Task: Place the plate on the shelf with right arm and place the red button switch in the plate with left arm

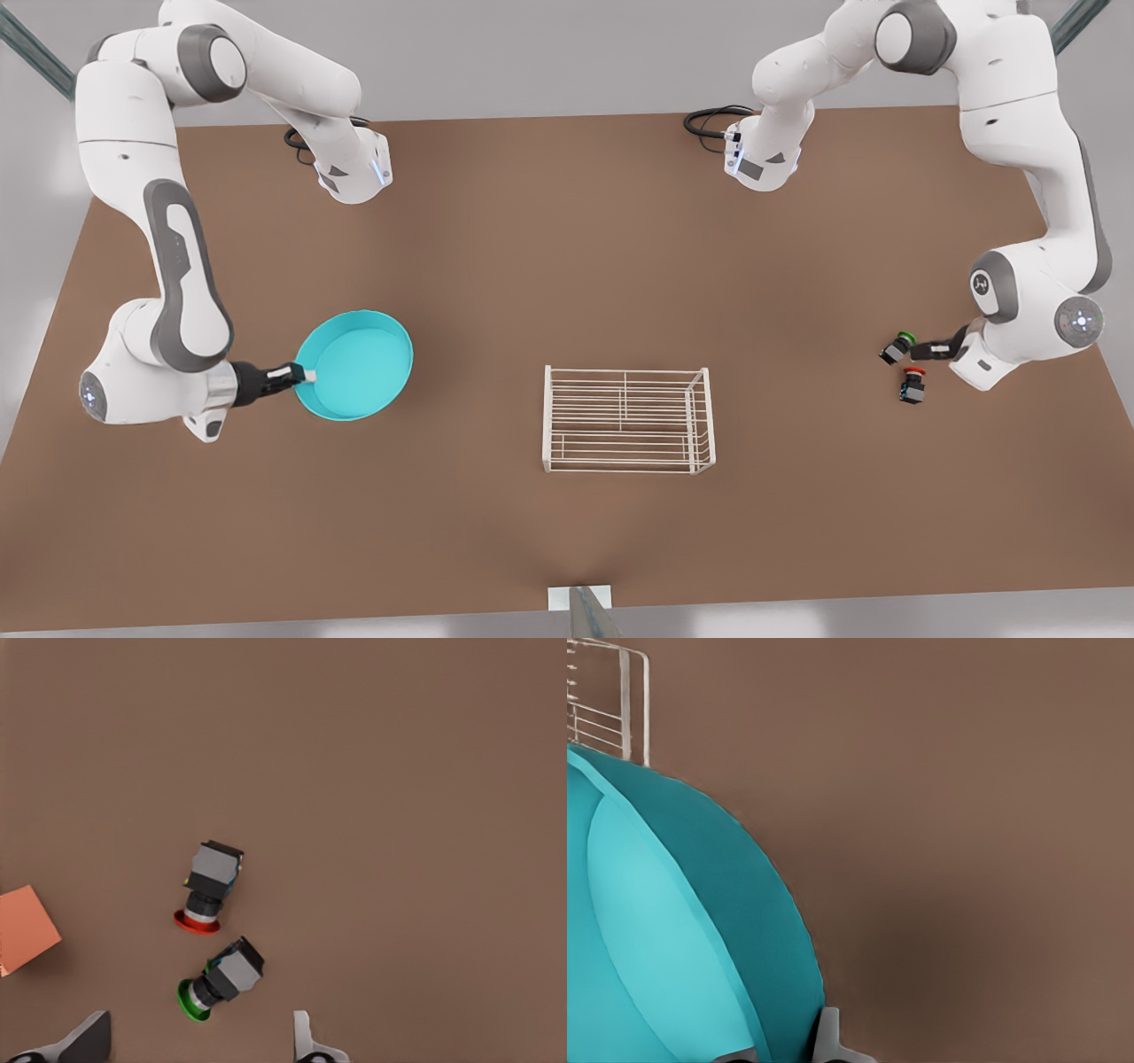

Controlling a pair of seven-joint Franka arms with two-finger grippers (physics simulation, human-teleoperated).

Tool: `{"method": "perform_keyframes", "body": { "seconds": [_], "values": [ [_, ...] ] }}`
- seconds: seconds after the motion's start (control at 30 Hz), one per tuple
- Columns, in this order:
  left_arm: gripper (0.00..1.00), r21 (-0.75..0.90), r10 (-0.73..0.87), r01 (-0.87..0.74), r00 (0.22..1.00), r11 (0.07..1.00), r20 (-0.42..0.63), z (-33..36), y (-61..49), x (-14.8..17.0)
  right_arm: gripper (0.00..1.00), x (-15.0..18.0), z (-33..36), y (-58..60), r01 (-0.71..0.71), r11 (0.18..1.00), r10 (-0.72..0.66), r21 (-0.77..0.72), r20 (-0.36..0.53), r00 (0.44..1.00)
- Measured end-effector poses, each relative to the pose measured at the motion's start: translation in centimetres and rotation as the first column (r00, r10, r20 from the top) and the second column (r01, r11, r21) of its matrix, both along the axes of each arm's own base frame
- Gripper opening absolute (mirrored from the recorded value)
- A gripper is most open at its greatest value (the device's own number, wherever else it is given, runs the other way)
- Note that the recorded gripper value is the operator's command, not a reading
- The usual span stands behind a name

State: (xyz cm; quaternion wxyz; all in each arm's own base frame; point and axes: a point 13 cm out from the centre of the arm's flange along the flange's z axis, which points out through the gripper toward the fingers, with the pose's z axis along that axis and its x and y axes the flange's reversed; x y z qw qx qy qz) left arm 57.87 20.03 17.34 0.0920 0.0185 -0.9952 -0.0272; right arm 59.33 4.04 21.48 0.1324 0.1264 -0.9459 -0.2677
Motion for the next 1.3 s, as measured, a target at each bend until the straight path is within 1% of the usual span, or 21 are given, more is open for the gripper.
{"method": "perform_keyframes", "body": {
  "seconds": [0.17,0.3,0.43,0.53,0.63,0.87,0.9,0.93,1.0,1.03,1.07,1.2,1.3],
  "values": [
    [1.0,0.011,-0.005,0.005,0.997,1.0,0.075,-6.5,2.3,1.6,0.24,-0.2,3.9,9.7,-0.115,0.99,0.114,0.078,0.024,0.993],
    [1.0,0.033,-0.051,0.047,0.99,0.998,0.134,-8.2,2.4,3.3,0.24,-1.0,7.3,18.1,-0.184,0.976,0.18,0.115,0.046,0.983],
    [1.0,0.03,-0.08,0.076,0.985,0.997,0.153,-10.2,2.0,3.0,0.24,-1.8,9.6,25.6,-0.21,0.972,0.204,0.108,0.062,0.977],
    [1.0,0.017,-0.078,0.076,0.981,0.997,0.177,-10.9,1.6,3.3,0.24,-1.5,10.6,29.7,-0.18,0.978,0.174,0.101,0.07,0.982],
    [1.0,0.007,-0.079,0.079,0.979,0.997,0.189,-12.1,1.3,3.4,0.24,-1.2,9.9,33.1,-0.128,0.987,0.122,0.095,0.063,0.991],
    [1.0,0.006,-0.103,0.104,0.971,0.995,0.217,-13.7,1.3,3.9,0.24,1.6,8.1,41.0,0.034,0.996,-0.042,0.08,0.098,0.994],
    [0.92,0.008,-0.107,0.108,0.969,0.994,0.223,-13.6,1.4,4.0,0.24,2.2,7.8,41.7,0.063,0.995,-0.071,0.077,0.107,0.992],
    [0.78,0.01,-0.111,0.112,0.967,0.994,0.227,-13.6,1.4,4.2,0.25,2.9,7.5,42.1,0.092,0.993,-0.1,0.072,0.118,0.988],
    [0.56,0.015,-0.119,0.118,0.965,0.993,0.235,-13.5,1.4,4.4,0.25,4.1,6.7,42.6,0.15,0.987,-0.158,0.064,0.135,0.978],
    [0.5,0.017,-0.121,0.121,0.964,0.993,0.238,-13.4,1.4,4.5,0.25,4.7,6.2,42.8,0.177,0.983,-0.183,0.055,0.147,0.972],
    [0.46,0.019,-0.124,0.123,0.963,0.992,0.241,-13.4,1.4,4.6,0.25,5.3,5.9,43.1,0.201,0.978,-0.207,0.052,0.157,0.966],
    [0.47,0.029,-0.134,0.131,0.958,0.991,0.255,-12.6,1.5,5.2,0.26,6.6,5.0,44.9,0.276,0.959,-0.283,0.063,0.174,0.943],
    [0.47,0.053,-0.144,0.134,0.949,0.99,0.282,-9.7,2.2,7.2,0.26,5.8,4.8,47.0,0.301,0.951,-0.308,0.068,0.17,0.936]
  ]
}}
